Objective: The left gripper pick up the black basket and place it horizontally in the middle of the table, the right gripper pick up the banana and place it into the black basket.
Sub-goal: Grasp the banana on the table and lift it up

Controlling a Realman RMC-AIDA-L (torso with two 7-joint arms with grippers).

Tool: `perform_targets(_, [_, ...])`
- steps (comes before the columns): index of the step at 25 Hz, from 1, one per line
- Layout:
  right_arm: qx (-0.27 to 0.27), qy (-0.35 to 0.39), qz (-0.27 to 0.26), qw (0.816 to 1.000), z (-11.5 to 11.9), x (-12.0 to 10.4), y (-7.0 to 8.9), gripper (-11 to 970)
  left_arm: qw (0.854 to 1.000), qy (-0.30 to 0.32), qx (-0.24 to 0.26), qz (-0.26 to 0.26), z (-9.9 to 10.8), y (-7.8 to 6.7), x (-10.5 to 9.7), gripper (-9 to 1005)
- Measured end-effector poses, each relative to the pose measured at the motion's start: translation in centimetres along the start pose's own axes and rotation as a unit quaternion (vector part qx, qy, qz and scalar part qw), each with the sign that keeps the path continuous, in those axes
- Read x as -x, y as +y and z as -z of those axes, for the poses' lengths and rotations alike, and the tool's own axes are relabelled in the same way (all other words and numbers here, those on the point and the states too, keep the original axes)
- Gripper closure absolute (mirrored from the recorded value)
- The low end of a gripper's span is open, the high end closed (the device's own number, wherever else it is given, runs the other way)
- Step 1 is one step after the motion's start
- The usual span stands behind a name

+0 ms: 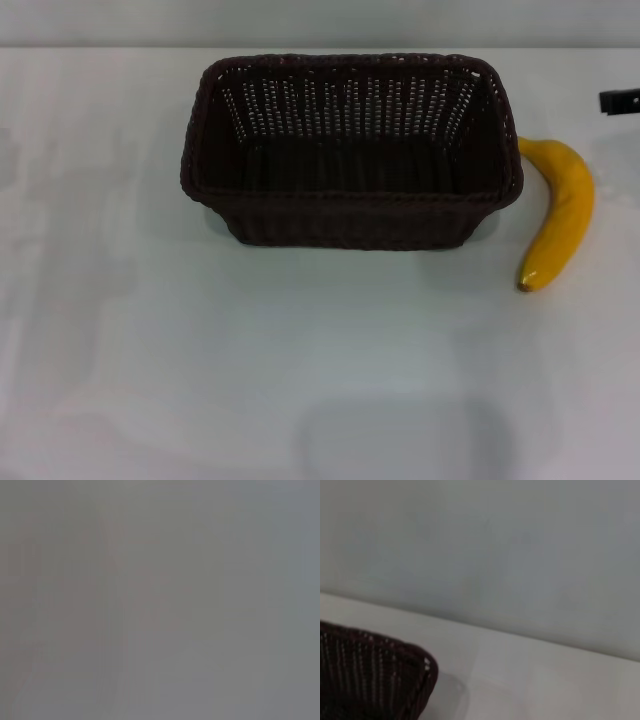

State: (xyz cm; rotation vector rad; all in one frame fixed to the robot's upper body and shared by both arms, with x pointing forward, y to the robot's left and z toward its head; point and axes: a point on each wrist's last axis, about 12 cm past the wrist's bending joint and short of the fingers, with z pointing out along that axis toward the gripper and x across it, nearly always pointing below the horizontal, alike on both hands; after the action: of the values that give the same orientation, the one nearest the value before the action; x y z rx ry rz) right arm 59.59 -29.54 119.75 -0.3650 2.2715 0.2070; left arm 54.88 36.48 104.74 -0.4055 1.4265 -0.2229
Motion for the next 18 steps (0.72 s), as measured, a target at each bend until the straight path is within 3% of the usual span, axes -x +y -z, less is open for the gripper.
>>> perform_targets(9, [-0.009, 0.052, 0.028, 0.998, -1.5, -0.2, 2.1, 95, 1.0, 0.0, -0.001, -0.001, -0.1, 0.0, 0.1, 295])
perform_targets(18, [0.004, 0.097, 0.022, 0.995, -4.1, -1.1, 2.4, 95, 1.0, -0.001, -0.002, -0.002, -0.2, -0.1, 0.1, 296])
